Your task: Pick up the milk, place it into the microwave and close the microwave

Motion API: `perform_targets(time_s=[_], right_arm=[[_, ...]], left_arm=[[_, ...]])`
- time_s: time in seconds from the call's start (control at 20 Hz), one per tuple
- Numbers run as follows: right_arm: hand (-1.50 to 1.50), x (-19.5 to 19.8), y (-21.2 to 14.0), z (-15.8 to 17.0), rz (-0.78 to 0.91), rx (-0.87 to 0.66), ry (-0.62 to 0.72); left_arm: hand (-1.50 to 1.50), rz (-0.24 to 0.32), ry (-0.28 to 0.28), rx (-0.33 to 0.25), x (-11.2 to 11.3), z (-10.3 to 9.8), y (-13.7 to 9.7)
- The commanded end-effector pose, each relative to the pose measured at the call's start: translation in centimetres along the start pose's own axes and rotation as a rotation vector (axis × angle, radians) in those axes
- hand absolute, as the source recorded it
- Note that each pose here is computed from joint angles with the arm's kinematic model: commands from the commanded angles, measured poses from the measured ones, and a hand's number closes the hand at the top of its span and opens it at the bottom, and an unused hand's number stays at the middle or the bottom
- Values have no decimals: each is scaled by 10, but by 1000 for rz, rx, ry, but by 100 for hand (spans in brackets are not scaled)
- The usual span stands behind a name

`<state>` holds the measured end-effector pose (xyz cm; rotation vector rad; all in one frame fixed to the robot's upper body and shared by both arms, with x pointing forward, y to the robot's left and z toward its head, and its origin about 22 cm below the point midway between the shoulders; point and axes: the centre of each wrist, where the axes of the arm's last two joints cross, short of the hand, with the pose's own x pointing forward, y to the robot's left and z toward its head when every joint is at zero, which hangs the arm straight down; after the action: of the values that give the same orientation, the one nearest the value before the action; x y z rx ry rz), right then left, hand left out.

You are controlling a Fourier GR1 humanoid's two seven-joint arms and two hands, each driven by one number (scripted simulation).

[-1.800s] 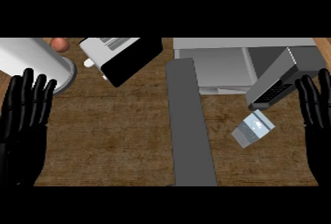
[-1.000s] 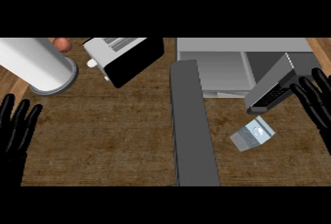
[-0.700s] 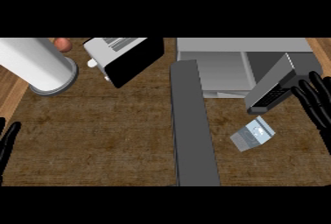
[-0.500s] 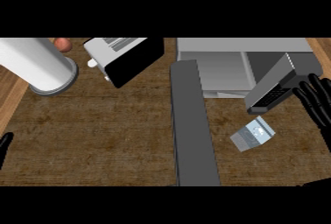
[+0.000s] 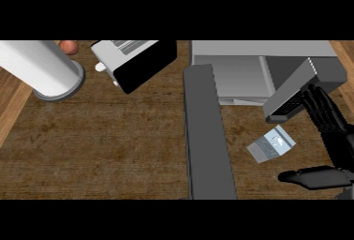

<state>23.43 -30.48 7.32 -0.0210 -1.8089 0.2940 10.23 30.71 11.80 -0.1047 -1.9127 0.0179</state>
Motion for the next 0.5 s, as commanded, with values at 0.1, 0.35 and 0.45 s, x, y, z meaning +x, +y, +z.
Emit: perform_targets(time_s=[0.1,0.35,0.45], right_arm=[[-150,-55,-11,38,40,-33,87],[-150,-88,-20,33,71,-25,132],[-150,-104,-32,37,67,-38,157]], left_arm=[[-150,44,-60,-25,21,12,4],[-150,40,-61,-26,23,24,4],[-150,60,-63,-11,10,28,5]])
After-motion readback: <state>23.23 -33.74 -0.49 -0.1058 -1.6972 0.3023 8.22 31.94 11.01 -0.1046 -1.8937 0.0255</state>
